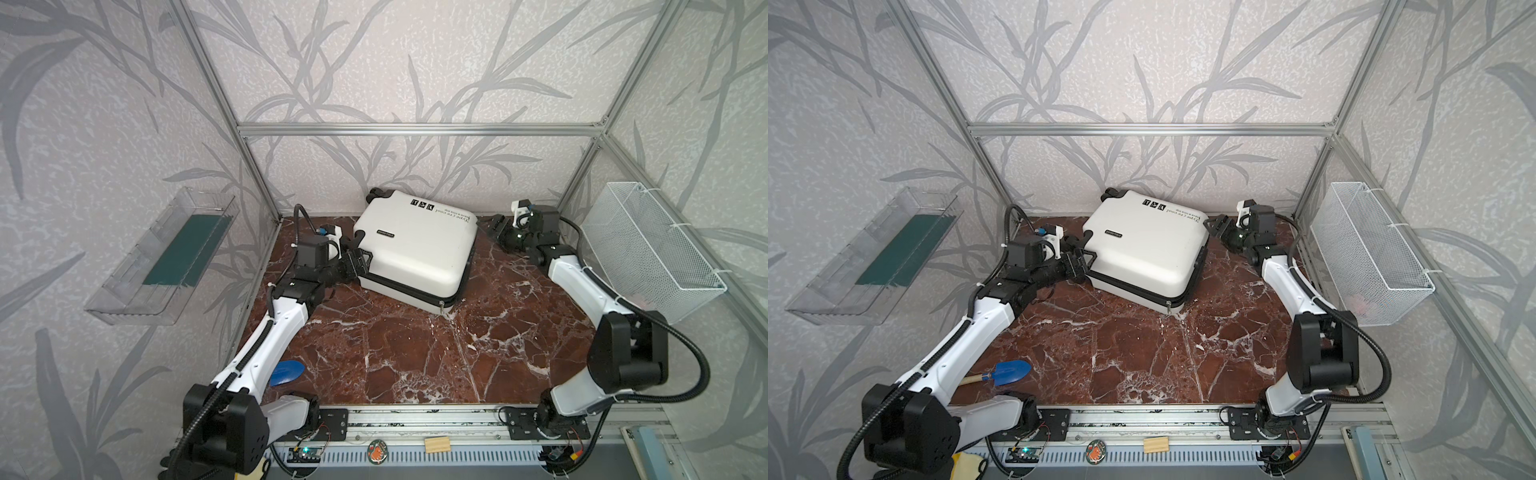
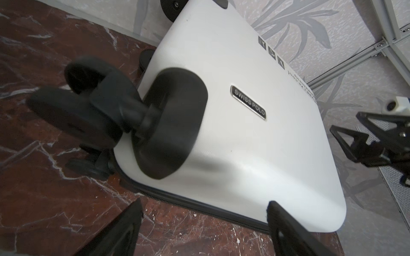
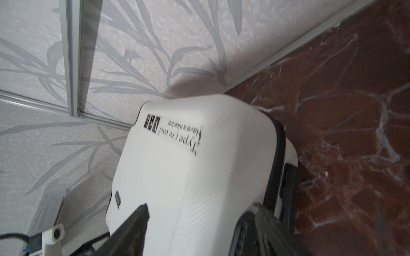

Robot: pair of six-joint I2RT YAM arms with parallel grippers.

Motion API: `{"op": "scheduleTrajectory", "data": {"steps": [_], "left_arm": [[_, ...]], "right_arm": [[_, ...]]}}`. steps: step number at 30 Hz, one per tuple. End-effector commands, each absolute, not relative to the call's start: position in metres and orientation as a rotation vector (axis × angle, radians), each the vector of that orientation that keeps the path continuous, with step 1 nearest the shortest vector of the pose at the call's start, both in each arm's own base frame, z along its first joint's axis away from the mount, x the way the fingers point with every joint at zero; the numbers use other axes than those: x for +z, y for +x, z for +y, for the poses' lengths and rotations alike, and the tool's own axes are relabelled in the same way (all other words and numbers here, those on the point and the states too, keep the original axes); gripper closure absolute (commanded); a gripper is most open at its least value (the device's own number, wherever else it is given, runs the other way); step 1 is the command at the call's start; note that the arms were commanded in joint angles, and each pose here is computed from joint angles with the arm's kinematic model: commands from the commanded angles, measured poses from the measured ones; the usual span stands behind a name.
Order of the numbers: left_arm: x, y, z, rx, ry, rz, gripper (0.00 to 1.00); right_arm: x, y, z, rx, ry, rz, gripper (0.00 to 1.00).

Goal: Pack the luggage

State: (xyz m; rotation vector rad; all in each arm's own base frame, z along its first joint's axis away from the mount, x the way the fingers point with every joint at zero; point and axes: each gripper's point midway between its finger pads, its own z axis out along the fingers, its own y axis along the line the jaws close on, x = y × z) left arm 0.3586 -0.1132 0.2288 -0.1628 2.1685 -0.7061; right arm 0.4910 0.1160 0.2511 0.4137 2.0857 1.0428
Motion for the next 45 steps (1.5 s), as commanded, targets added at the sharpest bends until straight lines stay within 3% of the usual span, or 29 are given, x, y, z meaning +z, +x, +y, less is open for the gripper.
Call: {"op": "scheduleTrajectory", "data": {"steps": [1, 11, 17, 32, 45], "left_arm": [[0.229, 0.345, -0.113, -0.745, -0.204, 2.140, 0.11], [0.209, 0.321, -0.114, -0.812, -0.265, 2.118, 0.11], [0.202, 0.328, -0.116, -0.813, -0.275, 2.124, 0.11], [0.203, 0.366, -0.121, -0.781, -0.255, 2.109, 0.11], [0.217, 0.409, -0.141, -0.831, -0.165, 2.115, 0.11]], "right_arm": [[0.238, 0.538, 0.108, 1.037, 0.517, 2.088, 0.25], [0.193, 0.656, 0.128, 1.111, 0.523, 2.164, 0.27], [0.167, 0.673, 0.168, 1.298, 0.433, 2.213, 0.31], [0.191, 0.597, 0.213, 1.481, 0.110, 2.203, 0.37], [0.136, 0.476, 0.237, 1.641, 0.176, 2.190, 0.39]]}}
